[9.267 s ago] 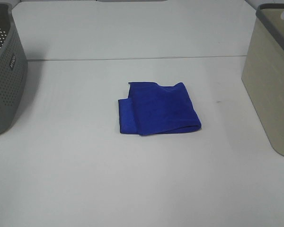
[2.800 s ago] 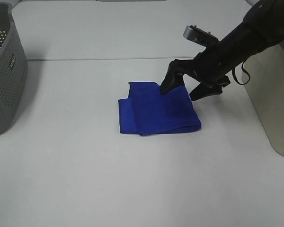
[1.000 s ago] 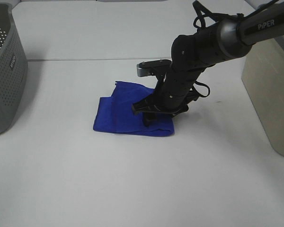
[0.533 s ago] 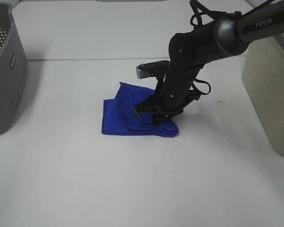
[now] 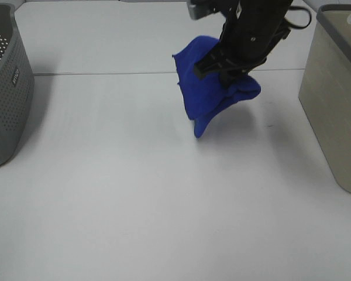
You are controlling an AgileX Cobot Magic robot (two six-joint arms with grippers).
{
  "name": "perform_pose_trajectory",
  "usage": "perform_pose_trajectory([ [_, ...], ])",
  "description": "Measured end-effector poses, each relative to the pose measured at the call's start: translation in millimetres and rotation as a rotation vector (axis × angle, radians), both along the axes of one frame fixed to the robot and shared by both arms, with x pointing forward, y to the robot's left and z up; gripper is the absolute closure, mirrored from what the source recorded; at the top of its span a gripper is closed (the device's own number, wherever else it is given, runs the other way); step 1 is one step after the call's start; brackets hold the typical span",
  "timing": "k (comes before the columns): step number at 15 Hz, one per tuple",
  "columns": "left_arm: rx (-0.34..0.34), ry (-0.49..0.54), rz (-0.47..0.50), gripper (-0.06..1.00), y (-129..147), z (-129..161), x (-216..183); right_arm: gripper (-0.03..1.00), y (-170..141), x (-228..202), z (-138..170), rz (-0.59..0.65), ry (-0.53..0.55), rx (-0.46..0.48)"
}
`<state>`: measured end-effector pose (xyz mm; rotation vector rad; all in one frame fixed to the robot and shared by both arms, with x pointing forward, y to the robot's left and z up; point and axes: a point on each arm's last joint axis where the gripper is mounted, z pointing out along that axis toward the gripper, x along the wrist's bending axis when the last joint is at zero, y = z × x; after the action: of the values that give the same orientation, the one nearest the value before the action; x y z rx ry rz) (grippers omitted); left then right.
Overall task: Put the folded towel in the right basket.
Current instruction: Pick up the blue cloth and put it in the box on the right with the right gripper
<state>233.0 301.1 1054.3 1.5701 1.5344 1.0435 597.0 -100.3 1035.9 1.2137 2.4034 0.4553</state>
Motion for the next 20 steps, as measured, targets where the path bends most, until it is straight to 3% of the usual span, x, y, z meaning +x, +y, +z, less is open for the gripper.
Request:
perform_pose_trajectory([
  [3,0.000,0.000,0.000,-0.05,0.0,0.0,0.0,0.72,-41.5,-1.7,46.6,-0.094,-0.090,0.056],
  [6,0.000,0.000,0.000,-0.05,0.0,0.0,0.0,0.72,-122.5,2.4,84.3,-0.319,-0.161,0.142],
  [8,0.000,0.000,0.000,-0.05,0.0,0.0,0.0,0.72,-179.3,2.5,92.0,-0.494,-0.157,0.194],
  [10,0.000,0.000,0.000,-0.05,0.0,0.0,0.0,0.72,-229.4,-0.3,84.7,-0.648,-0.132,0.215],
  [13,0.000,0.000,0.000,-0.05,0.0,0.0,0.0,0.72,-277.5,-11.1,52.3,-0.819,-0.092,0.276],
  [17,0.000,0.000,0.000,-0.05,0.0,0.0,0.0,0.72,-284.9,-18.1,1.3,-0.895,-0.020,0.330],
  [20,0.000,0.000,0.000,-0.05,0.0,0.0,0.0,0.72,-284.8,-16.9,-9.9,-0.898,0.012,0.329],
])
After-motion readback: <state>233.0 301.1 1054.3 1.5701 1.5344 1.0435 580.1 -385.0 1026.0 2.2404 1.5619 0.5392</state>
